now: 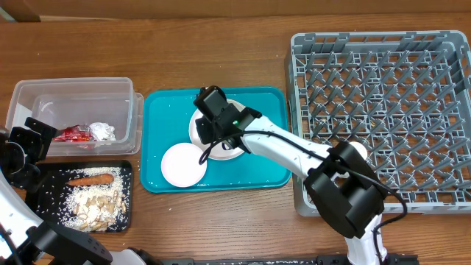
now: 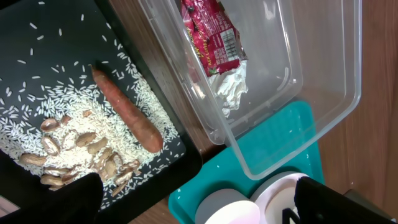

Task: Sort waste into correct bins and load items into the dishwasher
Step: 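Carry the pink bowl to the rack's back and set it down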

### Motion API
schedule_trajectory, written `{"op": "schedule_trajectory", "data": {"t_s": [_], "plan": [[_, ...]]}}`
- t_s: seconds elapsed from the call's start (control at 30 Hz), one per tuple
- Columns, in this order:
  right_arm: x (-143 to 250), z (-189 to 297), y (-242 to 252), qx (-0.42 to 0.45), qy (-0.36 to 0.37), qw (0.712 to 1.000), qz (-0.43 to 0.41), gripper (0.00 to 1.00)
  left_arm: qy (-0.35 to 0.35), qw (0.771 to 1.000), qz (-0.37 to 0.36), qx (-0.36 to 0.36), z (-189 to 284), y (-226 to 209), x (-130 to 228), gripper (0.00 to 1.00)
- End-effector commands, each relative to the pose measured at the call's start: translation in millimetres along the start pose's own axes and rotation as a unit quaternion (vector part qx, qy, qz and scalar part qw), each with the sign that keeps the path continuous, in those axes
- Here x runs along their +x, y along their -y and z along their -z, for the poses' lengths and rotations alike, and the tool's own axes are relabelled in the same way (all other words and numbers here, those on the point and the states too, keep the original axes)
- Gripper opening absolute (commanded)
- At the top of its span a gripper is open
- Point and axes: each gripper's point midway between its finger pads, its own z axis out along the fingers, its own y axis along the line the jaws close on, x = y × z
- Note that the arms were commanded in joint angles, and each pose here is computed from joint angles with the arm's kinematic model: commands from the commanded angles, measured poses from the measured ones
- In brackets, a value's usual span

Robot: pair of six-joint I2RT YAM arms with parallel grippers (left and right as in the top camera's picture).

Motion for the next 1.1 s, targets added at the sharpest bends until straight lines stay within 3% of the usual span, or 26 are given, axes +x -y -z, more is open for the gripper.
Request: {"op": "schedule_trajectory", "data": {"t_s": [0.0,0.2,0.33,0.43,0.6,0.87,1.07], "plan": [[-33,48,-33,-0.08,0.034,0.996,-0.001,0.04,0.016,1.0,-0.003,0.003,8,4,-3,1.0],[-71,142,-53,-0.179,0.093,0.979,0.0,0.04,0.015,1.0,-0.003,0.003,8,4,-3,1.0],[-94,209,-42,-0.235,0.132,0.963,-0.006,0.04,0.016,1.0,-0.003,0.003,8,4,-3,1.0],[-108,252,-19,-0.298,0.148,0.943,-0.011,0.04,0.016,1.0,-0.003,0.003,8,4,-3,1.0],[-121,315,51,-0.443,0.152,0.883,-0.012,0.04,0.015,1.0,-0.003,0.003,8,4,-3,1.0],[-125,336,189,-0.438,0.199,0.872,-0.094,0.04,0.016,1.0,-0.003,0.003,8,4,-3,1.0],[-117,301,254,-0.432,0.196,0.866,-0.155,0.04,0.016,1.0,-0.003,0.003,8,4,-3,1.0]]}}
